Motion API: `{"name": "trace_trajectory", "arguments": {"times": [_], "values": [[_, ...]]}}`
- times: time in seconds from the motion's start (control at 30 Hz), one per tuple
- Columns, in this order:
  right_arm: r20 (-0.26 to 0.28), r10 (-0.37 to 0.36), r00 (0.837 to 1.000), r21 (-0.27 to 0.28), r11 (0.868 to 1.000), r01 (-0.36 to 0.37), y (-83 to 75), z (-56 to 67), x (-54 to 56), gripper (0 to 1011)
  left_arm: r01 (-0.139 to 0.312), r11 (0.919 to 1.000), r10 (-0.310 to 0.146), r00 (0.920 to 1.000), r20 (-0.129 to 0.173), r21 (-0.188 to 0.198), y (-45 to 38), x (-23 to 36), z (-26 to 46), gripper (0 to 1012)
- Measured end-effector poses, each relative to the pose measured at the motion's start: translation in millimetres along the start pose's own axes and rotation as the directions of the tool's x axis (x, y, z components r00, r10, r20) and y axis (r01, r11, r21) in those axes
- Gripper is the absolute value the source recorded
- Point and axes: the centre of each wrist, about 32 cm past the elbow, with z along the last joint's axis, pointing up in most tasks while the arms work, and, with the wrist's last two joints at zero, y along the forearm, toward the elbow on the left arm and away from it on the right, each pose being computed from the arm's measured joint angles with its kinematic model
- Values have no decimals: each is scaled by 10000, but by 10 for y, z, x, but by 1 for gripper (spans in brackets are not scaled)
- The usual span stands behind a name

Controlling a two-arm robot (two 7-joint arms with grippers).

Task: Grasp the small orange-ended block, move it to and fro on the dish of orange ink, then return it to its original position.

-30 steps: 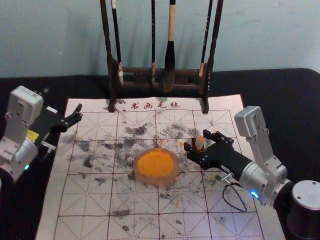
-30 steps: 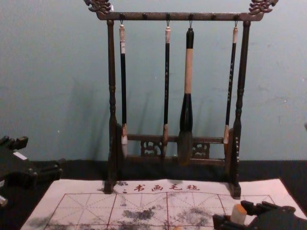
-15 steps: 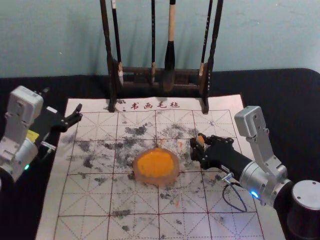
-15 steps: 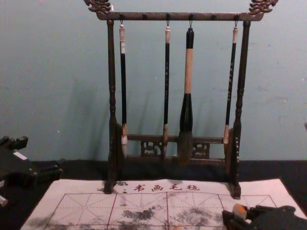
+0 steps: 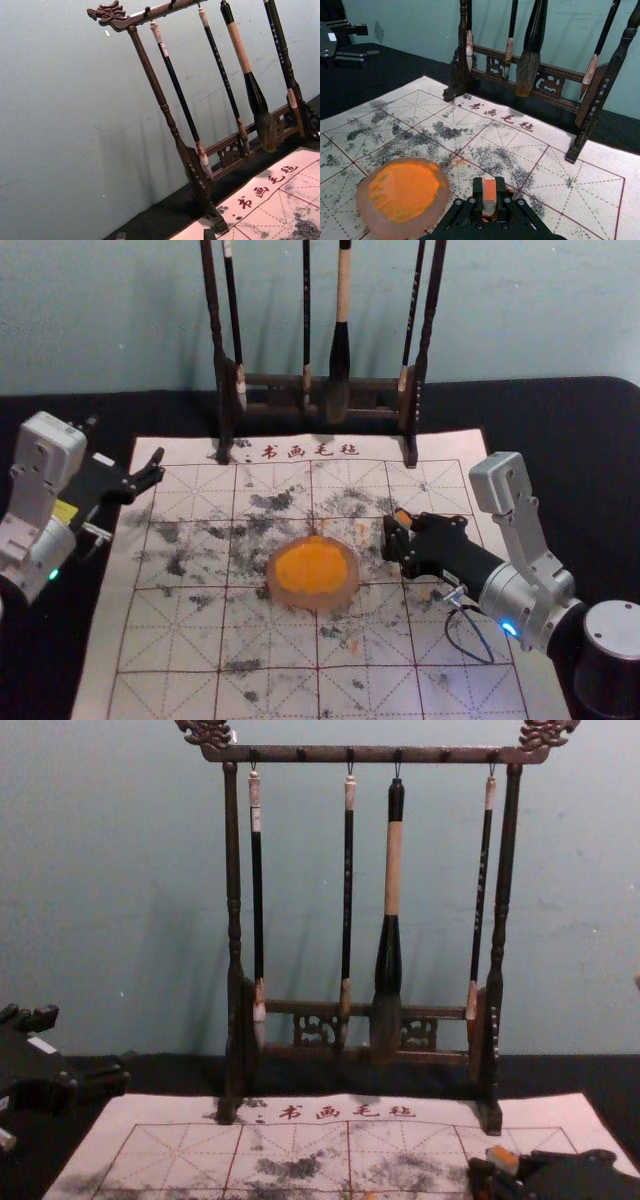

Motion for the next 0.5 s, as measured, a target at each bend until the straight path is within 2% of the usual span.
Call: {"name": "trace_trajectory", "arguments": {"times": [0.33,0.5], "values": [[-120,105,9999,285,9995,-102,-21,40,20,117,1,10000,-1,10000,0,0,0,0,0,1001],[-186,227,9996,612,9979,-215,-70,163,66,116,0,10000,0,10000,0,0,0,0,0,1001]]}}
